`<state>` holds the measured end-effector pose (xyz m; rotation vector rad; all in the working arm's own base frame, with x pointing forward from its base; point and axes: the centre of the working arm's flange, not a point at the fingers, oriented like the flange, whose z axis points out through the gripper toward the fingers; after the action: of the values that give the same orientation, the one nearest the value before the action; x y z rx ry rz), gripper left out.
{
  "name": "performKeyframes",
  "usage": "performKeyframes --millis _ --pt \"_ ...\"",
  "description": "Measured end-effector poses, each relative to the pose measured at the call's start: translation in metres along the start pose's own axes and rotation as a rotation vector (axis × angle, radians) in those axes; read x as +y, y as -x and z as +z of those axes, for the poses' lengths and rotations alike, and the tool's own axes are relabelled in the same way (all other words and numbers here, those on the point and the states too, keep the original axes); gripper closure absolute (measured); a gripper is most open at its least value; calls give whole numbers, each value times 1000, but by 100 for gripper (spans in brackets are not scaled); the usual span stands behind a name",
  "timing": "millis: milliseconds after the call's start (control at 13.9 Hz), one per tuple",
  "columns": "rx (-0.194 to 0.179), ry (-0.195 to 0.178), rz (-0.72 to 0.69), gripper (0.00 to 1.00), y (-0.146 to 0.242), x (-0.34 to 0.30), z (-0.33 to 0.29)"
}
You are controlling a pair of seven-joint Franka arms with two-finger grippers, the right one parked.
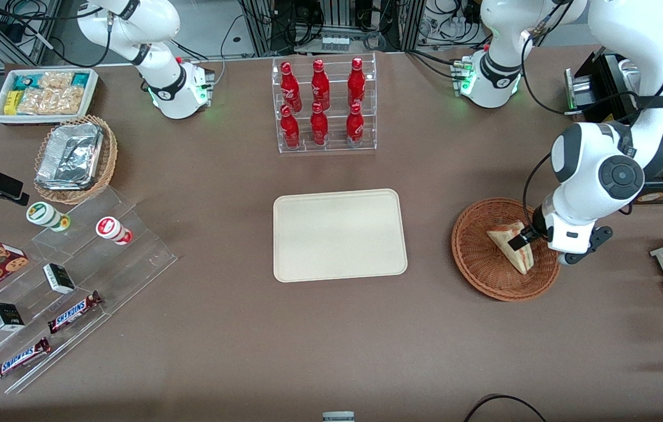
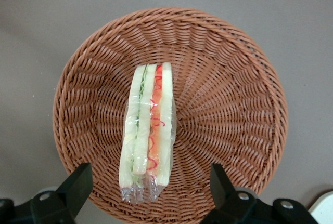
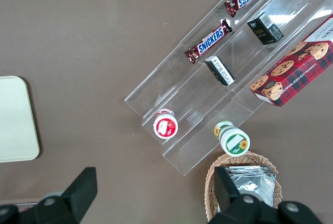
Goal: Place sandwich from basket to tray
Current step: 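Lower the open left gripper around the sandwich and close it, then lift the sandwich and carry it with the left gripper over the tray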
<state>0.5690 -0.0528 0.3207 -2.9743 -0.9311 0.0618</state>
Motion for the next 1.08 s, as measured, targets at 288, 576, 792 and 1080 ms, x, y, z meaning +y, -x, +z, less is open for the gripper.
performKeyframes --millis 288,576,792,1080 --pt "10 13 -21 0 5 -5 21" --pt "2 13 -43 0 3 -12 52" --pt "-21 -5 -58 7 -1 -19 72" --pt "-29 -12 -59 47 0 -20 78"
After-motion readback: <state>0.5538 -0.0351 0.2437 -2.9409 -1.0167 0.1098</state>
